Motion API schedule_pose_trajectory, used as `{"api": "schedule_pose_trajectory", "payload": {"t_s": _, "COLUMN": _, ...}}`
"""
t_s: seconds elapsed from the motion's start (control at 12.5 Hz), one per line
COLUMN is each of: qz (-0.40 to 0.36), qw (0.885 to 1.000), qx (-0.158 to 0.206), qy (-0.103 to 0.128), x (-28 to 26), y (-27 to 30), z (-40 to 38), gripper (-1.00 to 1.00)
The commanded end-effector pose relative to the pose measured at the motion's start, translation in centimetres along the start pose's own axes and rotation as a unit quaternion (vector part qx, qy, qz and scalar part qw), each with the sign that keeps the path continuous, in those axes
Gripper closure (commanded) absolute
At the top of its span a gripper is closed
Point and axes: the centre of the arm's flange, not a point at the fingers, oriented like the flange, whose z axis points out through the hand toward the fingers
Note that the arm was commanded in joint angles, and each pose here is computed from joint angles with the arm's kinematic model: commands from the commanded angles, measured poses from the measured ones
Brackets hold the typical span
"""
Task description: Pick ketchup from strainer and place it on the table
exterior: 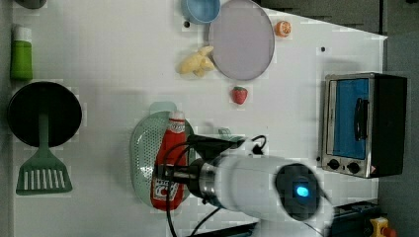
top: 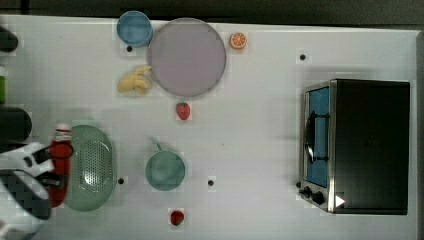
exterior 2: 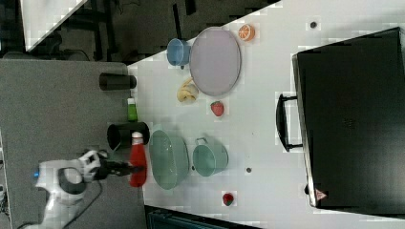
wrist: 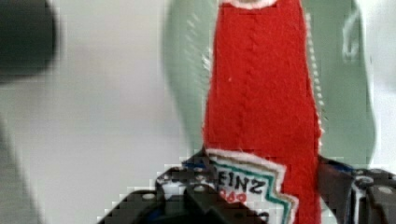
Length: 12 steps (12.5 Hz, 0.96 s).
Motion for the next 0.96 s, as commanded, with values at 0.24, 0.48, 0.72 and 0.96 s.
{"api": "schedule_pose_trajectory", "payload": {"t_s": 0.24, "qz": -0.030, "qw": 0.999, "qx": -0.016, "qy": -0.029, "x": 3.5, "y": 1.4, "z": -10.0, "gripper": -0.21}}
{"api": "schedule_pose_trajectory", "payload": {"t_s": 0.48, "qz": -0.021, "qw": 0.999, "qx": -0.018, "qy": -0.023, "x": 8.1, "y": 5.1, "z": -14.8, "gripper": -0.21}}
{"api": "schedule_pose_trajectory", "payload": {"t_s": 0.72, "qz": 0.032, "qw": 0.999, "qx": -0.011, "qy": 0.007, "x": 13.2, "y": 10.7, "z": -17.7, "gripper": -0.21}}
{"api": "schedule_pose_trajectory", "payload": {"t_s": 0.96, "qz": 0.094, "qw": 0.995, "qx": -0.010, "qy": 0.022, "x": 17.0, "y": 16.7, "z": -19.3, "gripper": -0.21}}
